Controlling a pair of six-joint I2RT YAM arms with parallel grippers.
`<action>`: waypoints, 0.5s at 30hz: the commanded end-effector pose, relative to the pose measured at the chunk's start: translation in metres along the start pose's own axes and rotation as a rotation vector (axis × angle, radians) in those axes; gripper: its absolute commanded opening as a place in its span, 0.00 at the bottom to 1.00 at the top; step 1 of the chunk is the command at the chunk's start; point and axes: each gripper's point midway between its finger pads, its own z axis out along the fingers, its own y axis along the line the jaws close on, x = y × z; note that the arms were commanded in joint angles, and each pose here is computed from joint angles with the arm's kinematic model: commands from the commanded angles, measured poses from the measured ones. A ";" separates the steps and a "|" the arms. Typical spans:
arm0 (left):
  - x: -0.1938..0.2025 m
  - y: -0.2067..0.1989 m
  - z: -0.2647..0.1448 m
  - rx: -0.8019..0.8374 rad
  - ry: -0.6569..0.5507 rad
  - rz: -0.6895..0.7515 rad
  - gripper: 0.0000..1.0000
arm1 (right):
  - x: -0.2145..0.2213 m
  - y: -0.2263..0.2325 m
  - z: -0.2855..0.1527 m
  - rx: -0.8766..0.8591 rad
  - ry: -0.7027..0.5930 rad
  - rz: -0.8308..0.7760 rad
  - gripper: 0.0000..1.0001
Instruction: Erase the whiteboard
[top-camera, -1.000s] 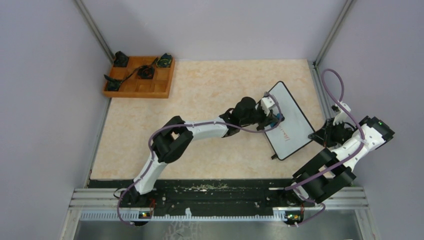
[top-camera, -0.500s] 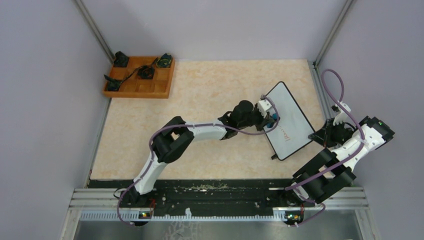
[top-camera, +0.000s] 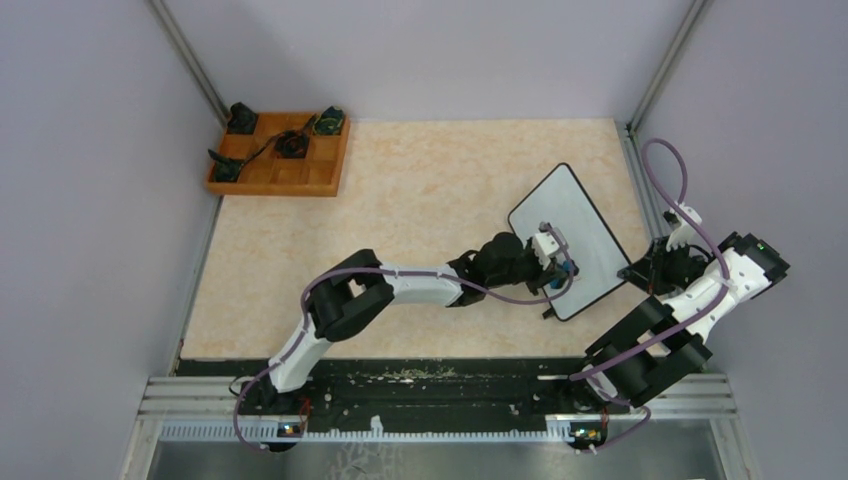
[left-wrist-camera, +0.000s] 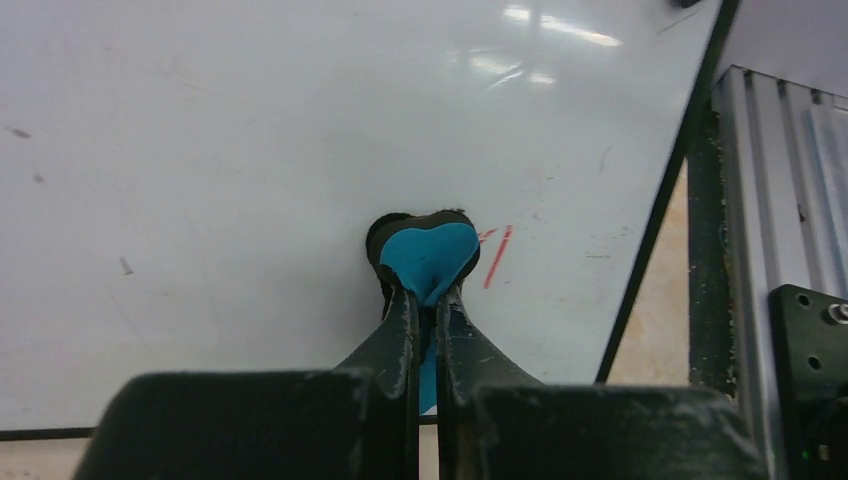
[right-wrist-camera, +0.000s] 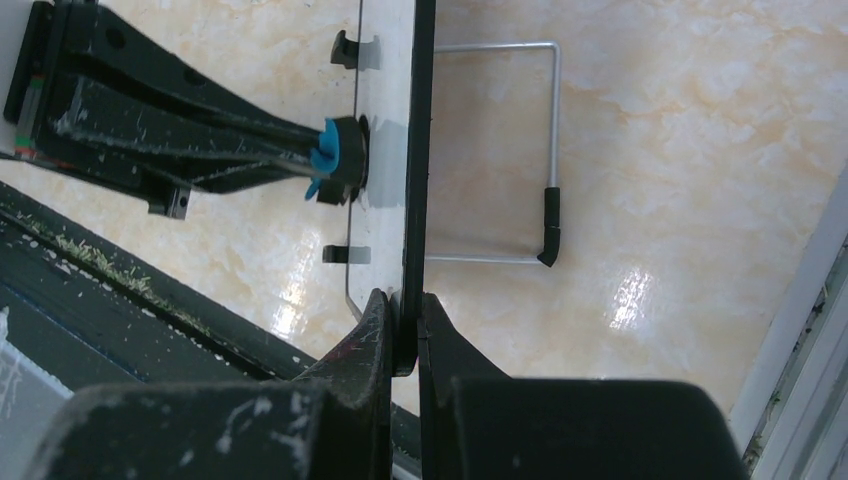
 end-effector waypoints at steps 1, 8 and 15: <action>0.002 -0.068 0.009 0.154 -0.001 -0.021 0.01 | 0.033 0.012 0.004 -0.051 0.152 -0.069 0.00; 0.004 -0.072 0.008 0.159 0.004 -0.028 0.01 | 0.032 0.011 0.004 -0.053 0.147 -0.071 0.00; 0.008 -0.044 0.007 0.090 0.028 -0.002 0.01 | 0.034 0.012 0.005 -0.055 0.153 -0.075 0.00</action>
